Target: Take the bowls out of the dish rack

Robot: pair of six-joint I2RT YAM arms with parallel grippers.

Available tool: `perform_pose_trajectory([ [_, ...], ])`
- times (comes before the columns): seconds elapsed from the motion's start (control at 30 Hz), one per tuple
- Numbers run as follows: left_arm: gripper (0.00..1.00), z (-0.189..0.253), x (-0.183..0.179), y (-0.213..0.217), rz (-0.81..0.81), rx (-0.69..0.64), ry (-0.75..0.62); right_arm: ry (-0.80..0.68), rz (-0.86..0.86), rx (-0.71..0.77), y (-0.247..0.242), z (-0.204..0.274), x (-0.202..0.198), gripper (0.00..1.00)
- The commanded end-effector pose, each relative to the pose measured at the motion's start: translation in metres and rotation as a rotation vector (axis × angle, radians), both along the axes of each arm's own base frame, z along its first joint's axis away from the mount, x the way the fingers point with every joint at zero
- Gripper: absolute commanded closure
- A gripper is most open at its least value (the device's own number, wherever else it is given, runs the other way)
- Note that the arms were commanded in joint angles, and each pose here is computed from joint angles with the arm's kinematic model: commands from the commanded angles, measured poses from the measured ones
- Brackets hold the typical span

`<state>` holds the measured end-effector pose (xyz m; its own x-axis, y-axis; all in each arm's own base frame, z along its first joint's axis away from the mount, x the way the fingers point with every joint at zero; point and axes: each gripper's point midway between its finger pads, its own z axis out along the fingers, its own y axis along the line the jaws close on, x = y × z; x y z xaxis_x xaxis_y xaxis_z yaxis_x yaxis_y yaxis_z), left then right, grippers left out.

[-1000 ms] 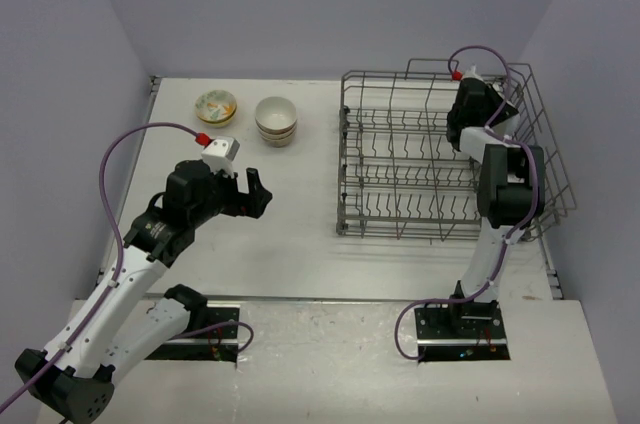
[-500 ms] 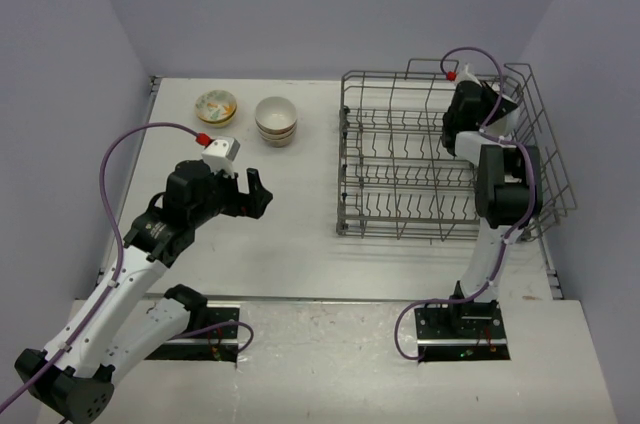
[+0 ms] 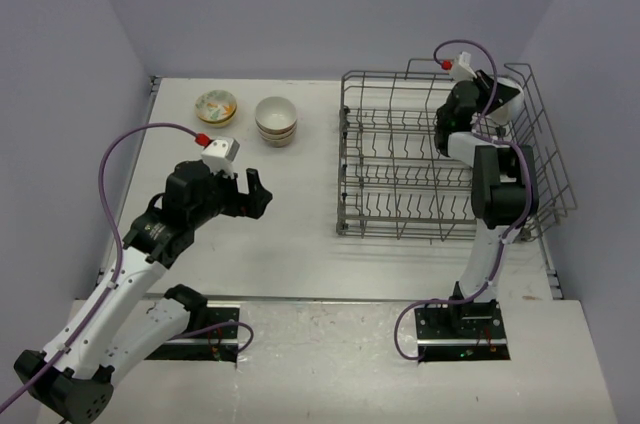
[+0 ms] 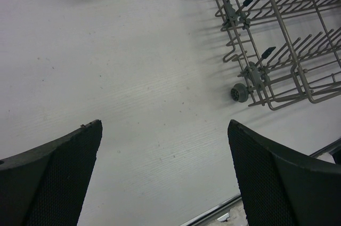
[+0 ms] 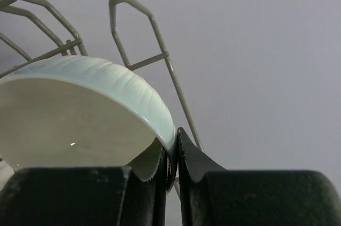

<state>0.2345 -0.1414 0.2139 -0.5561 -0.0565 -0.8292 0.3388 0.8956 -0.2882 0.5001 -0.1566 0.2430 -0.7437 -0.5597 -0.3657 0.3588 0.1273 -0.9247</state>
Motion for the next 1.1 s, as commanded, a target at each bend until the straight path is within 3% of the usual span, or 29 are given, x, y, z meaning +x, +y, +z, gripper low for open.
perform_pose_trajectory([
  [0.0, 0.00, 0.009, 0.004, 0.001, 0.010, -0.001, -0.045, -0.227, -0.019, -0.008, 0.006, 0.065, -0.020, 1.00],
  [0.5, 0.00, 0.023, 0.006, 0.021, 0.121, -0.014, -0.104, -0.455, 0.120, 0.124, 0.070, 0.148, -0.054, 1.00],
  [0.73, 0.00, 0.037, 0.014, 0.063, 0.325, -0.023, -0.157, -0.536, 0.319, 0.455, 0.136, 0.150, -0.055, 1.00],
  [0.8, 0.00, 0.037, 0.015, 0.070, 0.357, -0.019, -0.157, -0.496, 0.391, 0.543, 0.157, 0.152, -0.058, 1.00],
  [0.83, 0.00, 0.037, 0.016, 0.074, 0.374, -0.019, -0.154, -0.542, 0.453, 0.671, 0.182, 0.150, -0.057, 1.00],
  [0.87, 0.00, 0.039, 0.016, 0.081, 0.408, -0.014, -0.164, -0.464, 0.487, 0.719, 0.196, 0.142, -0.065, 1.00],
  [0.93, 0.00, 0.043, 0.018, 0.098, 0.487, -0.015, -0.176, -0.467, 0.640, 0.904, 0.248, 0.148, -0.069, 1.00],
  [1.07, 0.00, 0.048, 0.016, 0.136, 0.679, 0.000, -0.184, -0.309, 0.907, 1.243, 0.351, 0.141, -0.095, 1.00],
])
